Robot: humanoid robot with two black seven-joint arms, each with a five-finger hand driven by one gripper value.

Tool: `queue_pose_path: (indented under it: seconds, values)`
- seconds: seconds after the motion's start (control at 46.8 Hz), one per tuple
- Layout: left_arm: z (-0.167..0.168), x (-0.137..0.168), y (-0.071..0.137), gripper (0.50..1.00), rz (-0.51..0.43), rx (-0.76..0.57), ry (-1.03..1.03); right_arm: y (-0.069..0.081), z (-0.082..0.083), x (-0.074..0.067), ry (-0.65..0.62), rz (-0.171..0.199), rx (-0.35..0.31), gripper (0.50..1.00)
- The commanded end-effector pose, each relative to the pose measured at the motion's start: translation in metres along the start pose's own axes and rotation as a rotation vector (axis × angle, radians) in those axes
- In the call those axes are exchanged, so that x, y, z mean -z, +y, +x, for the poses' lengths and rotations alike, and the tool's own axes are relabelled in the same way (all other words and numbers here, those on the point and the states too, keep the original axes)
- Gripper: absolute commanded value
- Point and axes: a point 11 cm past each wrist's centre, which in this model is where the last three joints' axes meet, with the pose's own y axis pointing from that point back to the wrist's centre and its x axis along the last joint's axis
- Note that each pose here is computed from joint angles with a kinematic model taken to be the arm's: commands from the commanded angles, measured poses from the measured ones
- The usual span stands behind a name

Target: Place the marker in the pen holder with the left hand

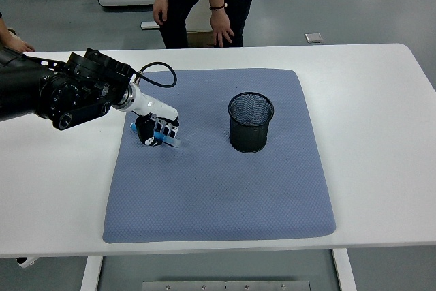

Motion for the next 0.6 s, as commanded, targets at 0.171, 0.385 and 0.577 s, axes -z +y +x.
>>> queue_pose_path:
  seconds: [0.171,0.385,0.577]
  values:
    - [-0.0001,0.0002,0.0002,0.596,-0.002,0.000,0.002,0.0000,0.0000,0.0000,0.000,0.000,0.000,1.000]
    - [-0.0001,0.0002,0.0002,0.590,-0.002,-0.001,0.002,0.0000,0.0000,0.0000,0.000,0.000,0.000,1.000]
    - [-0.0001,0.0000,0.0002,0.590,-0.003,-0.001,0.002,0.0000,-0.0005,0.0001,0.000,0.000,0.002,1.000]
